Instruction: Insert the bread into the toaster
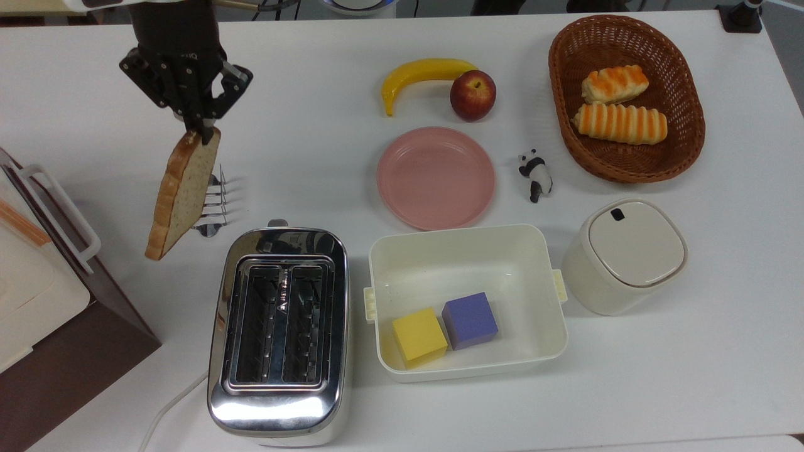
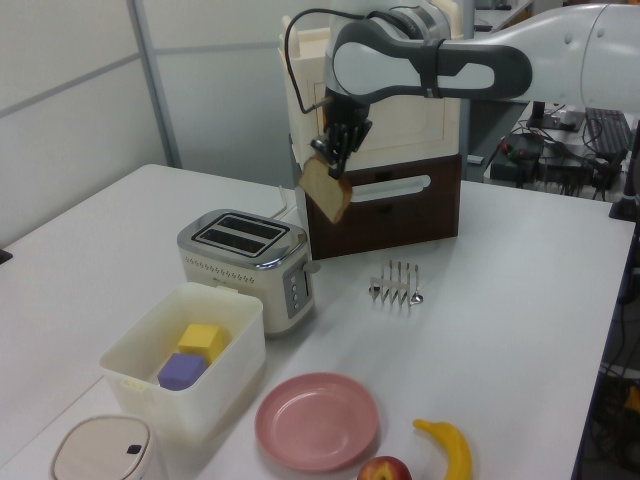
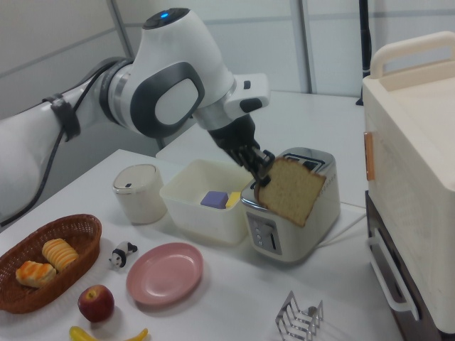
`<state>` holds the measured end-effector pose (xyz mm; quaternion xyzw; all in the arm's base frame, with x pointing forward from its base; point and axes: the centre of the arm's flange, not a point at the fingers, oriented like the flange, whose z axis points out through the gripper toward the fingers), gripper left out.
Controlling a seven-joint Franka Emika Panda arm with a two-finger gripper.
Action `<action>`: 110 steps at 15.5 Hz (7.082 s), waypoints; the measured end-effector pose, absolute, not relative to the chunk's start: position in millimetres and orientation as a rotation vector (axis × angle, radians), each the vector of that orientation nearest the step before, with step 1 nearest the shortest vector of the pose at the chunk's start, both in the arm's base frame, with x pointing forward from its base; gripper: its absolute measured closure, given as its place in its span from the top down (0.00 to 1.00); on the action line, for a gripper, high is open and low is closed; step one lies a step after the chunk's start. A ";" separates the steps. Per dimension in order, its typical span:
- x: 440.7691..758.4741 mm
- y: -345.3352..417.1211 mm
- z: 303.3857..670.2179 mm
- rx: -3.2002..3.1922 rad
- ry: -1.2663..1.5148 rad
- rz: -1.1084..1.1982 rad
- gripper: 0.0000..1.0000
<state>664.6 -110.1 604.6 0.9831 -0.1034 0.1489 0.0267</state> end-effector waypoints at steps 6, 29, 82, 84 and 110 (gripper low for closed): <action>699.2 -100.9 607.2 3.081 -0.572 0.829 0.08; 727.3 -43.1 575.8 3.188 -0.521 0.925 0.08; 720.0 -31.8 536.5 3.245 -0.358 0.682 1.00; 720.0 -31.8 536.9 3.245 -0.358 0.683 1.00; 632.9 -74.6 579.7 3.095 0.051 0.018 1.00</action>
